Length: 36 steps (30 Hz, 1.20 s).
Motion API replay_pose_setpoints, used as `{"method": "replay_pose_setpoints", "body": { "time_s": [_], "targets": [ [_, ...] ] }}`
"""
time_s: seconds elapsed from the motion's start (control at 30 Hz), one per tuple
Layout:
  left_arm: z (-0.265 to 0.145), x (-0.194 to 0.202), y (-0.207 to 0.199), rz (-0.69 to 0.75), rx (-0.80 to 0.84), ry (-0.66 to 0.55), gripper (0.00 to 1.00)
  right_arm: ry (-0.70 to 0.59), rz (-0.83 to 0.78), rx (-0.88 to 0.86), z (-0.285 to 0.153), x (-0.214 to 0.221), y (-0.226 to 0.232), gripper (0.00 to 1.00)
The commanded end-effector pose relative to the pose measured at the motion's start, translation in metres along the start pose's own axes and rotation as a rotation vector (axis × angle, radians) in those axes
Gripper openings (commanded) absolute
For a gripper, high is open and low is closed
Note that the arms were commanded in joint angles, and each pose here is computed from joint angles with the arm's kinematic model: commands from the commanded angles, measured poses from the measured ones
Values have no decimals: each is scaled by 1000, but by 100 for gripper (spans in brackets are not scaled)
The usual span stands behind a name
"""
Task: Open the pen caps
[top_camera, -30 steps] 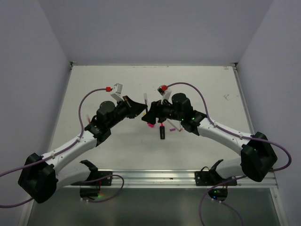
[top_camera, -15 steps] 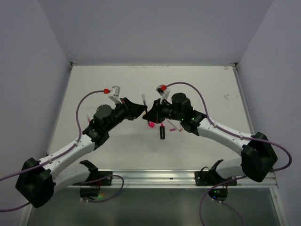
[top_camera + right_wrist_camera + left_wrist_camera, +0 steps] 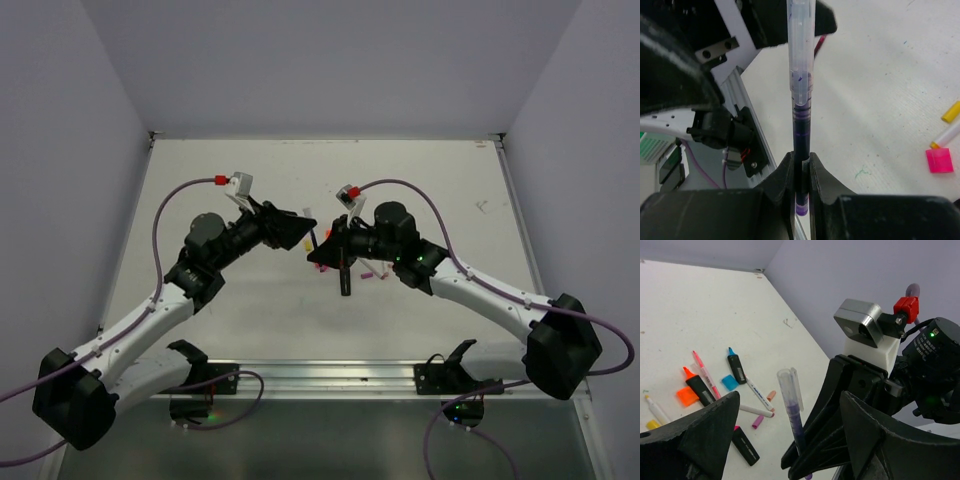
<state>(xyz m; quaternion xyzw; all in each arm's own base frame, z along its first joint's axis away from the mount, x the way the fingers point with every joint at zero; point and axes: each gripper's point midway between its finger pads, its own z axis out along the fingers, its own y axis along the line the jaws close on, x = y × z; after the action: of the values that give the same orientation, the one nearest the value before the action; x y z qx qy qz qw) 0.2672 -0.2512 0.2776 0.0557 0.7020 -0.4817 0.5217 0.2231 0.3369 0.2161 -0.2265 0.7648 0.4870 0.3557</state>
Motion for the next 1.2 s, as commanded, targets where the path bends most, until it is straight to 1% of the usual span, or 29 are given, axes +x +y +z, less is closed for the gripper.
{"method": "replay_pose_setpoints", "body": {
  "time_s": [0.0,0.03,0.17,0.33,0.47,0.5,0.57,0.63,0.67,0.77,0.8,0.83,0.87,1.0,1.13,1.17],
  "targets": [
    [2,-21,-20,68,138,9,83,8,-51,-91,-10,0,19,0],
    [1,-21,-25,67,176,23,82,11,-54,-103,-11,1,21,0],
    [5,-22,-31,62,228,52,78,18,-76,-128,-12,0,27,0],
    [8,-13,-38,45,301,98,68,26,-90,-169,-10,-3,34,0],
    [8,-12,-40,36,317,104,59,25,-94,-181,-9,-5,36,0],
    [8,-13,-41,37,319,104,54,27,-94,-182,-8,-5,36,0],
    [8,-12,-40,35,317,104,49,28,-97,-185,-8,-5,36,0],
    [8,-12,-41,30,319,105,37,33,-94,-184,-7,-3,35,0],
    [7,-13,-41,30,319,100,26,36,-97,-188,-7,-2,35,0],
    [7,-14,-42,24,316,92,11,41,-96,-182,-6,0,32,0],
    [6,-15,-43,23,319,90,4,42,-96,-181,-6,1,32,0],
    [7,-16,-42,16,314,89,1,43,-94,-179,-6,3,31,0],
    [7,-16,-42,13,312,85,0,42,-94,-176,-6,4,29,0],
    [6,-25,-40,-2,277,42,0,49,-93,-165,-8,12,24,0],
    [4,-41,-31,5,189,-50,0,75,-90,-138,-8,27,13,0],
    [1,-52,-28,8,154,-104,0,87,-85,-124,-9,35,8,0]
  ]
}}
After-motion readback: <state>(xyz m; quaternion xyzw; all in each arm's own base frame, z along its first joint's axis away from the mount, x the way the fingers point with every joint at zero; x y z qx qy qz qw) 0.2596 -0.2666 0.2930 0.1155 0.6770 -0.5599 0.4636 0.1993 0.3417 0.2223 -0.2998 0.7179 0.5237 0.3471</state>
